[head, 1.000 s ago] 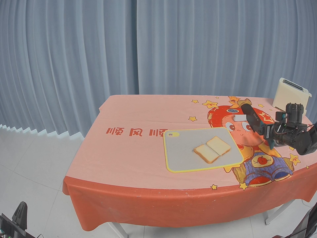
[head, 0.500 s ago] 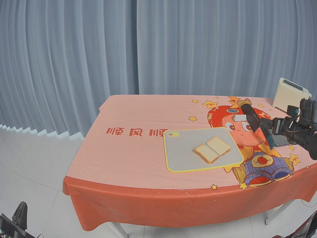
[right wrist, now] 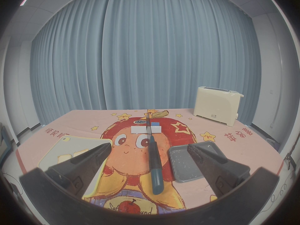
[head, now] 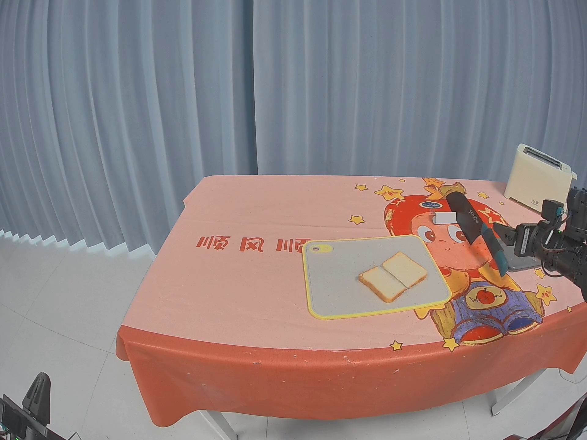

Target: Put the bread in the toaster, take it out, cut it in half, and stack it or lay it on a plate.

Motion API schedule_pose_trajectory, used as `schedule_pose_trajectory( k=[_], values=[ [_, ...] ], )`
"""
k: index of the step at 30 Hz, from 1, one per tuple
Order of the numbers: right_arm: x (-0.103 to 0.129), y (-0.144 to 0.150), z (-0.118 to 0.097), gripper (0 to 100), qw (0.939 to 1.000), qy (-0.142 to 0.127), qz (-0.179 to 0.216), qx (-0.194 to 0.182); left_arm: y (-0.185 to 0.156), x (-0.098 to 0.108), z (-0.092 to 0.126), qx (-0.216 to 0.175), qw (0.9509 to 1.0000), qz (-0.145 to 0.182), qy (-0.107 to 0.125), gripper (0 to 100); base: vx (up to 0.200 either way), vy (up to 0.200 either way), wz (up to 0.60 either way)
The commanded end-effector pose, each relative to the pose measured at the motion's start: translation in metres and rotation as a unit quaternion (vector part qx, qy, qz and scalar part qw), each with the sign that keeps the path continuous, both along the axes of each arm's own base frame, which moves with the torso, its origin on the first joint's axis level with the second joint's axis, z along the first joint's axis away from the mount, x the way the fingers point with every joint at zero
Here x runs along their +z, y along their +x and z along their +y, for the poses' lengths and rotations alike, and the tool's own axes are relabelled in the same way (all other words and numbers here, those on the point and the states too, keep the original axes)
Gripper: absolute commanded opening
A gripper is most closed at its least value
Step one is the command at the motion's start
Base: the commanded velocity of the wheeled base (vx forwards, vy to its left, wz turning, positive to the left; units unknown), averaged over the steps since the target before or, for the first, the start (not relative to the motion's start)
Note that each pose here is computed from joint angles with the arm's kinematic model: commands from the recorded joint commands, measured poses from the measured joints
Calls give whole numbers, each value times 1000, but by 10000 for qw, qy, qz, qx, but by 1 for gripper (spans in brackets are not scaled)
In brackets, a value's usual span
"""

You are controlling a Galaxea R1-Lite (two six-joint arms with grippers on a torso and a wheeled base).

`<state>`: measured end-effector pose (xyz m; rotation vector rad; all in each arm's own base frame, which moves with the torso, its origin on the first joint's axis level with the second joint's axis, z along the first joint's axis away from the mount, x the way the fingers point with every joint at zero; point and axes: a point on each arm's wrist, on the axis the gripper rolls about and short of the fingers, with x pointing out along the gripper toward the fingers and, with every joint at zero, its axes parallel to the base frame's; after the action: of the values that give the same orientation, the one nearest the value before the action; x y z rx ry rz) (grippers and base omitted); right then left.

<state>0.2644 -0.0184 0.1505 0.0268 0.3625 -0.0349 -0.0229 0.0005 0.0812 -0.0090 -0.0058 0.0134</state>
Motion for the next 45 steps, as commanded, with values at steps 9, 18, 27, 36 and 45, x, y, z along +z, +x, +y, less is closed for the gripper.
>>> schedule_pose_trajectory(
  k=[9, 18, 27, 36, 45],
  values=[
    [15, -15, 2, 100, 9995, -5, -291, 134, 1, -5, 0, 2, 10000, 82, -1, 0, 0, 0, 0],
    [20, -22, 3, 100, 9990, 0, -399, 177, 1, -5, 0, 2, 10000, 82, -1, 0, 0, 0, 0],
    [15, -24, 10, 100, 9990, -8, -292, 330, 1, -5, 0, 2, 10000, 82, -1, 0, 0, 0, 0],
    [13, -27, 10, 100, 9989, -100, -269, 363, 1, -5, 0, 2, 10000, 82, -1, 0, 0, 0, 0],
    [14, -30, 13, 100, 9985, -151, -286, 434, 1, -5, 0, 2, 10000, 82, -1, 0, 0, 0, 0]
  ],
)
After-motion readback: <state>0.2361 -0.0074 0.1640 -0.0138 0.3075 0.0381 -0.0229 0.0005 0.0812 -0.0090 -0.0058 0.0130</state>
